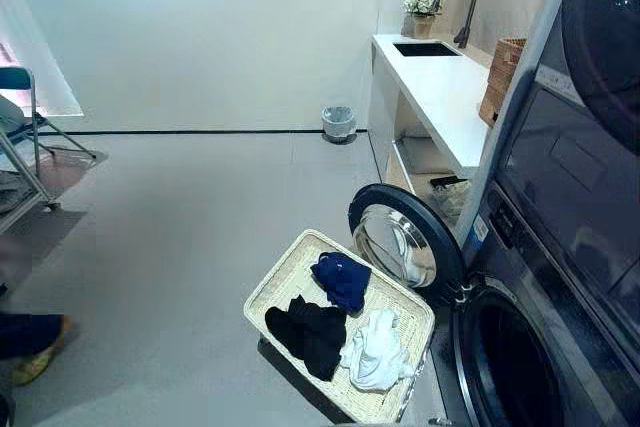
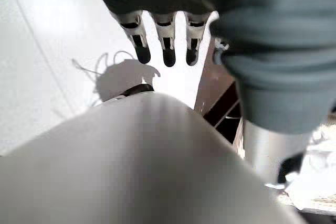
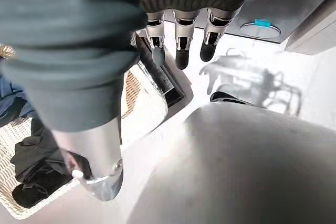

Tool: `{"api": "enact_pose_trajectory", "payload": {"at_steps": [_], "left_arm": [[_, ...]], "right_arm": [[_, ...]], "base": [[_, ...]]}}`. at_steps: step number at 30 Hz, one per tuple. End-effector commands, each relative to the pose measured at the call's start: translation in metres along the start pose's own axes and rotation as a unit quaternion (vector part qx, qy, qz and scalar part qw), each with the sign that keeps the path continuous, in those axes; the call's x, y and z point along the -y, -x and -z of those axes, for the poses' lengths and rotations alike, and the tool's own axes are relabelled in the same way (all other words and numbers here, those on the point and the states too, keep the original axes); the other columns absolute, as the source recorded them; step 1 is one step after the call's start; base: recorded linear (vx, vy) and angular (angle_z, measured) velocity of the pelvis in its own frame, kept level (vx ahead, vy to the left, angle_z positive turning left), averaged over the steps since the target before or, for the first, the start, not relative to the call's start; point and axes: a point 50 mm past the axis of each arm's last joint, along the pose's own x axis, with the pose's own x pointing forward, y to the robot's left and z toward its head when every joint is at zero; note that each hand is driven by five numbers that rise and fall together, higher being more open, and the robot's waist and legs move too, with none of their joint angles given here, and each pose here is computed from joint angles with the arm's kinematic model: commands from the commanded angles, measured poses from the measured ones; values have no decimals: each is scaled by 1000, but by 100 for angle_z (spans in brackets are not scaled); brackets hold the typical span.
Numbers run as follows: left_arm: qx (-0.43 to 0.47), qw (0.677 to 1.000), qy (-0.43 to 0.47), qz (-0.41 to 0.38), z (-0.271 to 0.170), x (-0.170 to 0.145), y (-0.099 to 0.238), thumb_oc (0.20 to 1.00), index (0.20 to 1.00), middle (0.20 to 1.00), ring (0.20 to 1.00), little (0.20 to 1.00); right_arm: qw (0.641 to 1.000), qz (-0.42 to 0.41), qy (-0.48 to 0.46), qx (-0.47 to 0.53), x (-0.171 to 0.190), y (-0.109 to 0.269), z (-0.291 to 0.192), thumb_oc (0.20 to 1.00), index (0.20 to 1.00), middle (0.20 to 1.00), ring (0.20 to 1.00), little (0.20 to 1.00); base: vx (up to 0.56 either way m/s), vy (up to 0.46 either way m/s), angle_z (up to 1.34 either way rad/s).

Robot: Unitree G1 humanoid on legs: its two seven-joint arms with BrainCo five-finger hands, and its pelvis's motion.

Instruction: Put the clothes into the washing machine.

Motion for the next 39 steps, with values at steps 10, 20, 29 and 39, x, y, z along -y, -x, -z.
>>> {"api": "enact_pose_trajectory", "payload": {"at_steps": [10, 20, 29, 39], "left_arm": [[98, 982, 28, -156, -43, -17, 0, 1000, 1000, 1000, 1000, 1000], [170, 932, -8, -321, -66, -42, 14, 1000, 1000, 1000, 1000, 1000], [254, 858, -101, -435, -122, -61, 33, 1000, 1000, 1000, 1000, 1000], [317, 791, -92, -515, -201, -93, 69, 1000, 1000, 1000, 1000, 1000]], "right_arm": [[999, 2, 17, 32, 3, -5, -30, 1000, 1000, 1000, 1000, 1000], [999, 10, 5, 38, 9, -3, -29, 1000, 1000, 1000, 1000, 1000], [995, 27, 33, 86, 29, 1, -60, 1000, 1000, 1000, 1000, 1000], [978, 47, 80, 188, 43, 11, -136, 1000, 1000, 1000, 1000, 1000]], "base": [[35, 0, 2], [50, 13, 0], [-5, 71, -13], [-83, 68, -26]]}}
